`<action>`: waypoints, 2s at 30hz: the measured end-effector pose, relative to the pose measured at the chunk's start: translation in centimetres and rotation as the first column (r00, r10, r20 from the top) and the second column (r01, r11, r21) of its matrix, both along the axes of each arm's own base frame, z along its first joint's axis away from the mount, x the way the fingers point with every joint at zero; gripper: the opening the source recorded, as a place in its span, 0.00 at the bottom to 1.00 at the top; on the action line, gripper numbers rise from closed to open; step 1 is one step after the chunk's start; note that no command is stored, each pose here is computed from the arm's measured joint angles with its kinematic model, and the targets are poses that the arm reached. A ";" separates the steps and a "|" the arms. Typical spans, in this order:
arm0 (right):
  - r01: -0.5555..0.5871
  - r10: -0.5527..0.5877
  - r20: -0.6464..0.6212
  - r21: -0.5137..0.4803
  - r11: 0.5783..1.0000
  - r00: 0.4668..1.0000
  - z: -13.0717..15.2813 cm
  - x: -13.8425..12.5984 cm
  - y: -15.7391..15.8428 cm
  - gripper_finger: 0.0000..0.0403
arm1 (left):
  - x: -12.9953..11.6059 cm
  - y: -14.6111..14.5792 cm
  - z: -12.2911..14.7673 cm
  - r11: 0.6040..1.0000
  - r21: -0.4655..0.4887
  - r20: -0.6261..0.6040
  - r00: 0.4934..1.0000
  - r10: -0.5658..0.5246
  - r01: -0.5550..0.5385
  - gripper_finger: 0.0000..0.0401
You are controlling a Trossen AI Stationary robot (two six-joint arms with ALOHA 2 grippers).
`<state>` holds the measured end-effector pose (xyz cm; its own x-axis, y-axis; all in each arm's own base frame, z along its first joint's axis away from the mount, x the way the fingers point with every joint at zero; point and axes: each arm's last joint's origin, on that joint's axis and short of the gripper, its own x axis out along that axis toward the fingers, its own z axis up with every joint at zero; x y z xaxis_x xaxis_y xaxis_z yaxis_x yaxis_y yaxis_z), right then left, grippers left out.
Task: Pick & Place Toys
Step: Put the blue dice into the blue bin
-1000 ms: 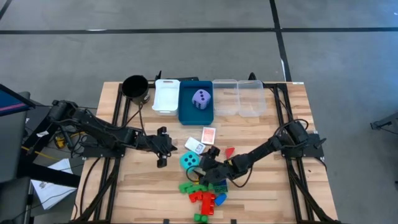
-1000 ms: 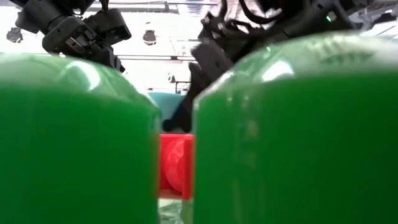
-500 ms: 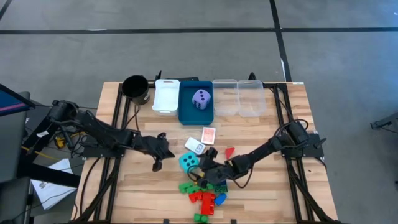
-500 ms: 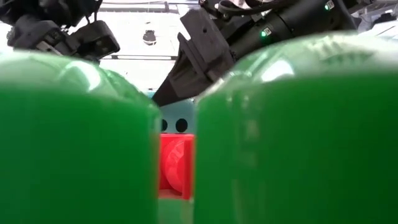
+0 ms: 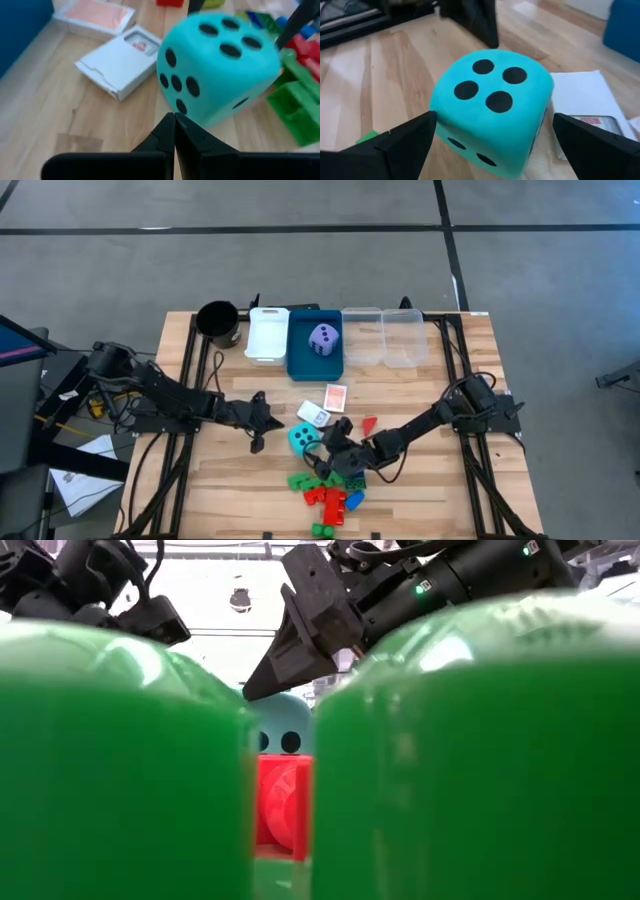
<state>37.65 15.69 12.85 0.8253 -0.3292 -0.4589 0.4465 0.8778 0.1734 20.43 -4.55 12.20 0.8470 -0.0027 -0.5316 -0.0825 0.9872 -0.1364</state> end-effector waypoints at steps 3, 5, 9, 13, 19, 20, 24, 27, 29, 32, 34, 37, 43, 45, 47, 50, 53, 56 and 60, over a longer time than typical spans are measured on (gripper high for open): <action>0.037 -0.037 0.024 0.007 0.999 0.999 0.1 -0.2 0.4 0.98 | 0.5 -0.1 -1.1 1.000 0.007 -0.010 1.000 -0.003 0.003 0.00; 0.052 -0.053 0.036 0.022 0.998 0.998 0.1 -0.4 0.7 0.98 | 0.9 -0.2 -1.7 1.000 0.009 -0.015 1.000 -0.003 0.003 0.00; 0.076 -0.078 0.029 0.064 0.995 0.997 -0.2 -0.7 0.9 0.98 | 1.9 -0.6 -2.3 0.999 -0.012 -0.001 0.999 -0.033 0.033 0.00; 0.112 -0.112 0.002 0.102 0.989 0.994 -0.6 -1.2 1.1 0.98 | 2.6 -0.9 -2.5 0.997 -0.038 -0.002 0.997 -0.072 0.072 0.00; 0.131 -0.130 -0.015 0.145 0.981 0.991 -0.8 -2.0 2.0 0.98 | 2.8 -1.2 -2.4 0.993 -0.075 0.002 0.996 -0.090 0.090 0.00; 0.135 -0.134 -0.013 0.142 0.981 0.991 -0.8 -2.1 2.2 0.98 | 2.8 -1.3 -2.4 0.993 -0.084 0.002 0.996 -0.088 0.087 0.00; 0.134 -0.136 0.005 0.121 0.984 0.991 -0.8 -2.6 3.0 0.98 | 2.7 -1.9 -2.3 0.988 -0.130 0.001 0.996 -0.086 0.085 0.00; 0.124 -0.125 0.000 0.106 0.987 0.992 -0.4 -2.5 3.4 0.98 | 2.5 -2.6 -2.2 0.981 -0.168 0.013 0.995 -0.094 0.095 0.00; 0.111 -0.111 -0.001 0.091 0.990 0.994 0.2 -2.1 3.7 0.98 | 2.5 -3.1 -2.0 0.976 -0.188 0.032 0.994 -0.103 0.107 0.00; 0.066 -0.066 -0.014 0.044 0.997 0.998 1.0 -1.7 4.2 0.98 | 2.5 -3.9 -1.6 0.970 -0.206 0.085 0.990 -0.111 0.127 0.00; 0.042 -0.042 -0.018 0.015 0.999 0.999 1.7 -1.3 4.5 0.98 | 2.5 -4.3 -1.3 0.971 -0.202 0.109 0.988 -0.108 0.129 0.00; 0.019 -0.021 -0.051 -0.026 0.999 0.998 2.1 -1.2 4.8 0.98 | 2.8 -4.7 -1.0 0.971 -0.199 0.127 0.986 -0.109 0.133 0.00; 0.018 -0.031 -0.149 -0.088 0.996 0.988 1.5 -1.7 4.2 0.98 | 3.1 -4.9 -0.7 0.974 -0.177 0.142 0.983 -0.120 0.145 0.00; 0.020 -0.039 -0.174 -0.107 0.994 0.984 1.4 -1.7 3.8 0.98 | 3.1 -4.9 -0.7 0.974 -0.172 0.141 0.982 -0.122 0.146 0.00; 0.008 -0.037 -0.202 -0.141 0.990 0.979 1.3 -1.7 3.4 0.98 | 3.1 -4.9 -0.7 0.974 -0.172 0.141 0.982 -0.123 0.147 0.00; 0.007 -0.044 -0.223 -0.164 0.986 0.974 1.2 -1.4 2.7 0.98 | 3.1 -4.9 -0.7 0.974 -0.171 0.140 0.983 -0.123 0.146 0.00; 0.005 -0.041 -0.229 -0.153 0.988 0.973 1.2 -1.1 2.1 0.98 | 3.1 -4.9 -0.7 0.975 -0.167 0.137 0.983 -0.126 0.148 0.00; -0.043 0.002 -0.258 -0.153 0.987 0.966 1.2 -0.7 1.7 0.98 | 3.1 -4.9 -0.7 0.977 -0.137 0.139 0.980 -0.143 0.162 0.00; -0.106 0.060 -0.277 -0.155 0.982 0.959 1.3 0.0 1.1 0.98 | 3.1 -4.9 -0.7 0.978 -0.110 0.141 0.977 -0.158 0.175 0.00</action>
<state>37.61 16.75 14.20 0.7058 -0.3556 -0.6127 0.3806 0.9198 -0.0955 23.50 -9.42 11.49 0.8914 -0.2073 -0.4030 0.1083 0.9609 -0.2549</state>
